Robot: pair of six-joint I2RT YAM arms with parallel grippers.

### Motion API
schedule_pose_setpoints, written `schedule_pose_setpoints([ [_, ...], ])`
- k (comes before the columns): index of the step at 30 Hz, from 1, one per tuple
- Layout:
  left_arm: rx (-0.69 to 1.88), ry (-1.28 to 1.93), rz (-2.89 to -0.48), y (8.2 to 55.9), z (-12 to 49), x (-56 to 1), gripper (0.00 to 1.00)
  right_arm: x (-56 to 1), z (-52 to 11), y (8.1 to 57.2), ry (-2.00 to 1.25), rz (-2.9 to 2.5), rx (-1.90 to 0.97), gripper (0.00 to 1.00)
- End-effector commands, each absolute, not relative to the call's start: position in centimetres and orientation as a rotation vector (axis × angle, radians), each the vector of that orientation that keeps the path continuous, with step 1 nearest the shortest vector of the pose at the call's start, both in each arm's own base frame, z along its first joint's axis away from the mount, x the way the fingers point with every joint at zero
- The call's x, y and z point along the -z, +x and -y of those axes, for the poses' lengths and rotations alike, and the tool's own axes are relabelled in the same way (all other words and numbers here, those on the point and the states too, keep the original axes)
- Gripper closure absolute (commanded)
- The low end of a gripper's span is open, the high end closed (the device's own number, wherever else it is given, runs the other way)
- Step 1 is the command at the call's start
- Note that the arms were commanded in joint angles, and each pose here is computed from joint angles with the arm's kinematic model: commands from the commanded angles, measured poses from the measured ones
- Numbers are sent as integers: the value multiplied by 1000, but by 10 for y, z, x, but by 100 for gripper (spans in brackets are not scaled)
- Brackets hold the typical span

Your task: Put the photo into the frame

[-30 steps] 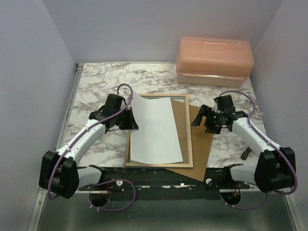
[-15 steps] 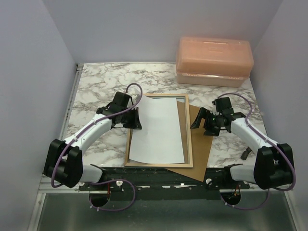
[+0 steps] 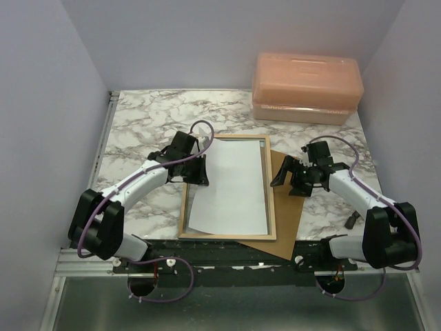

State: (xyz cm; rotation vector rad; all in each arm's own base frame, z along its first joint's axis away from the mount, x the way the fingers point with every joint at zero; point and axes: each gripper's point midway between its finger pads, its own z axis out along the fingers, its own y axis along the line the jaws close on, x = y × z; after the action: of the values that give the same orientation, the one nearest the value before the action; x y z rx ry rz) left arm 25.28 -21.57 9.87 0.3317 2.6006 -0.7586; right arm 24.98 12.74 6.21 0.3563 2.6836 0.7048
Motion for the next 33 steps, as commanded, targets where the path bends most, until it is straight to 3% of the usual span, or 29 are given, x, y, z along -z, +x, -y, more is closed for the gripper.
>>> schedule_pose_setpoints([
  [1,718,363,-2571,265,224,-102,100,-56,-133,247,367,-2689,-766,5],
  [14,661,297,-2626,266,228,-95,100,-49,-147,243,376,-2688,-891,5],
  [19,596,193,-2656,264,217,-94,96,-45,-149,238,382,-2690,-919,5],
  [21,600,183,-2651,263,217,-95,89,-44,-150,236,385,-2692,-932,6],
  [30,536,185,-2640,263,210,-106,37,-43,-153,231,384,-2694,-966,6],
  [33,467,176,-2639,263,203,-109,24,-43,-155,230,386,-2692,-981,6],
])
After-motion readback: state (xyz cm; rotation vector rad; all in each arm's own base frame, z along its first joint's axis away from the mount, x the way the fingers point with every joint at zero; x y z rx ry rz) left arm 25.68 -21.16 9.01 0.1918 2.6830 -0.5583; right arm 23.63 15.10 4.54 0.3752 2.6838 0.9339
